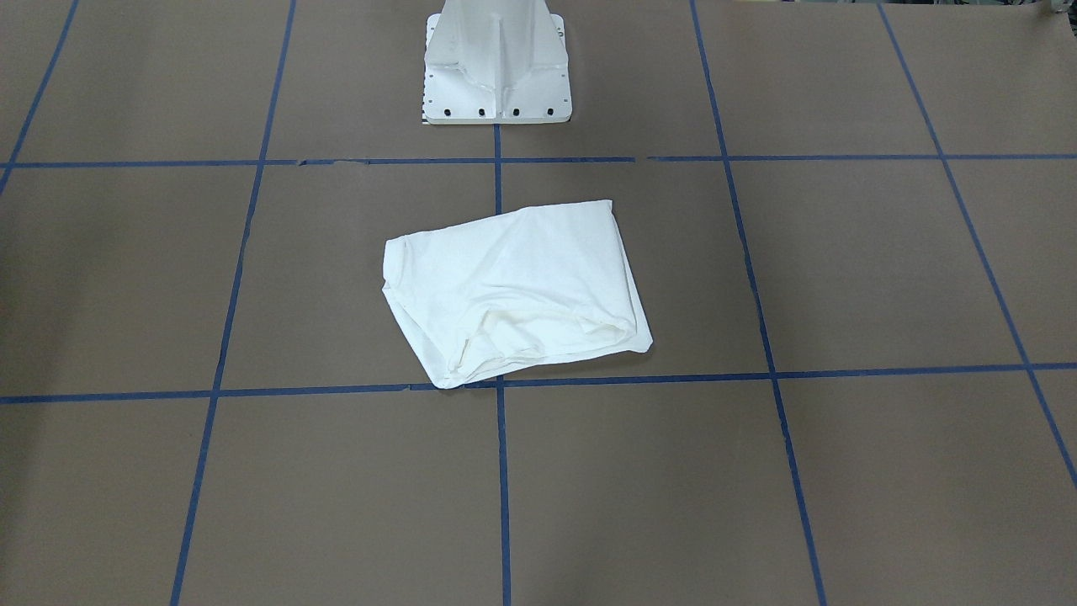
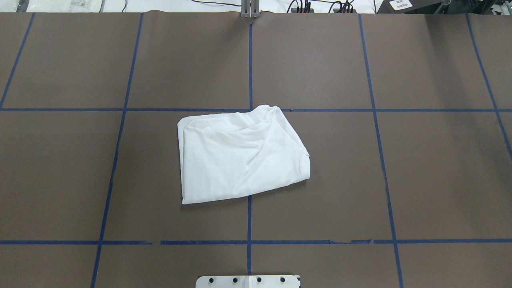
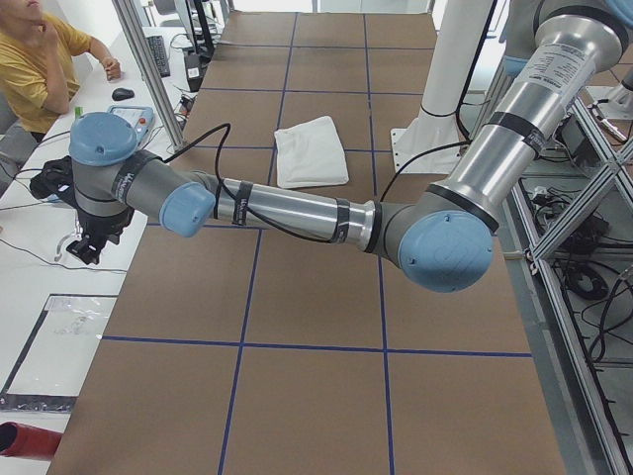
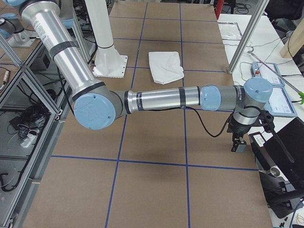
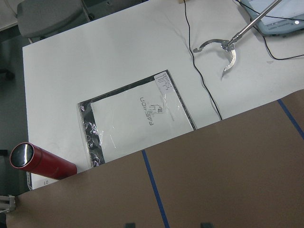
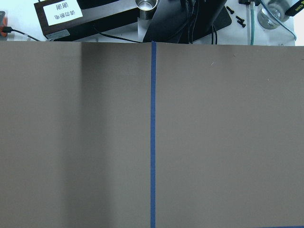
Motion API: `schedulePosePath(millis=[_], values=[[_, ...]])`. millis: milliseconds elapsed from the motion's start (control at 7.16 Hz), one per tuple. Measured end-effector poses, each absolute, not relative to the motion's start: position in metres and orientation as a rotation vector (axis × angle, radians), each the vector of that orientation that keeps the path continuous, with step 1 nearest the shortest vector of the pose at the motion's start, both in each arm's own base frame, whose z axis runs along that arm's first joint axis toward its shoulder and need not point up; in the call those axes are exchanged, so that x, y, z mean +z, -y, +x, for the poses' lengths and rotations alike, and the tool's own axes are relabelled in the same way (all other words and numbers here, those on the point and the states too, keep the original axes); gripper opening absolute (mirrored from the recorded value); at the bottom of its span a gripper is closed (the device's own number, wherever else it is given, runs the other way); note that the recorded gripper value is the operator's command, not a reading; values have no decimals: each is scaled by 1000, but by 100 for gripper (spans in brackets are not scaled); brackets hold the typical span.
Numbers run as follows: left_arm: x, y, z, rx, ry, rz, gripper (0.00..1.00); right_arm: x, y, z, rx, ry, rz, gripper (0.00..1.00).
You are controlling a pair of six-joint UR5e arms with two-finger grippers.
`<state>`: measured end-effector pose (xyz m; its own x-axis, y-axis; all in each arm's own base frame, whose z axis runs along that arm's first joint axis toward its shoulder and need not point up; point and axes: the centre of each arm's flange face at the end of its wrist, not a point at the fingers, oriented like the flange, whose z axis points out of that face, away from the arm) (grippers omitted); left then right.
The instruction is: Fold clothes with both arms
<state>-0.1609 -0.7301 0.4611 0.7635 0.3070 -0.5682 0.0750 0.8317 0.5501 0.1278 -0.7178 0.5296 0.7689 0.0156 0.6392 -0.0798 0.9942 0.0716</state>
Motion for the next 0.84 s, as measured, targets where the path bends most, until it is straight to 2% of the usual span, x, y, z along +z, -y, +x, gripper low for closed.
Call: schedulePosePath(millis=[839], values=[[459,724,-163,127,-699,594,100,518,719,136,51,731,119,100]])
